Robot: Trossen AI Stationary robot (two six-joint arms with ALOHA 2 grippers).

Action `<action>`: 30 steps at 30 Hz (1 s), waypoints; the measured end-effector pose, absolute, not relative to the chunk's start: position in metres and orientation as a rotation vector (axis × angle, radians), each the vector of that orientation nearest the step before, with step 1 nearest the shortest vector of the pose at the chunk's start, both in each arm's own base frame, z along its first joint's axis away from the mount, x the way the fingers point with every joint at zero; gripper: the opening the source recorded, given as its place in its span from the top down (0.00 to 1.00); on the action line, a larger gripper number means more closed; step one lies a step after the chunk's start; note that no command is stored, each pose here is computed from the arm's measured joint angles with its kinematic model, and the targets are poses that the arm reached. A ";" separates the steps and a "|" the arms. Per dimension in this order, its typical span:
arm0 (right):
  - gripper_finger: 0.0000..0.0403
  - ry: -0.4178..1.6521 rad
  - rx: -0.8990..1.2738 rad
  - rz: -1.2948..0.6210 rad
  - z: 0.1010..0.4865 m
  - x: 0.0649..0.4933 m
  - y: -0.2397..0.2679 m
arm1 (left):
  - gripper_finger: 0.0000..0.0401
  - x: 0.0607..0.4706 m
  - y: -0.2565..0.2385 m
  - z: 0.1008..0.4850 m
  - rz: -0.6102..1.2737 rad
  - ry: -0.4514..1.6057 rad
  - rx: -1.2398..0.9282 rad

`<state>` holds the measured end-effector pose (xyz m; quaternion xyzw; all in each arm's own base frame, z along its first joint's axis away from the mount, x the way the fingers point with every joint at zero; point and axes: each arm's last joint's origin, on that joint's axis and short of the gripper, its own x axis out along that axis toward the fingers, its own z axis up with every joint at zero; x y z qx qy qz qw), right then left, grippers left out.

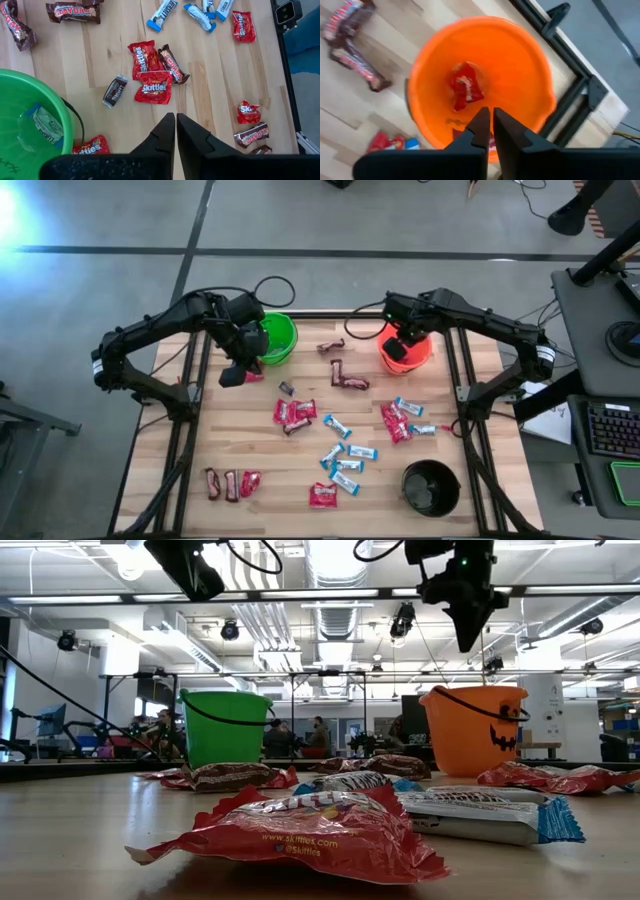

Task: Sort candy
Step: Put the brown candy into the black bucket

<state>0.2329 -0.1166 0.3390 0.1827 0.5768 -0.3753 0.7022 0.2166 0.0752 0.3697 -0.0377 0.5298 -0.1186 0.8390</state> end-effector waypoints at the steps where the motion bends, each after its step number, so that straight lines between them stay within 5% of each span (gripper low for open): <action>1: 0.97 1.274 0.412 -0.822 0.339 0.234 -0.117 | 1.00 0.217 0.075 0.370 -0.251 1.120 -0.080; 30: 0.98 1.143 0.386 -0.281 0.333 0.272 -0.109 | 1.00 0.217 0.076 0.370 -0.211 1.128 -0.125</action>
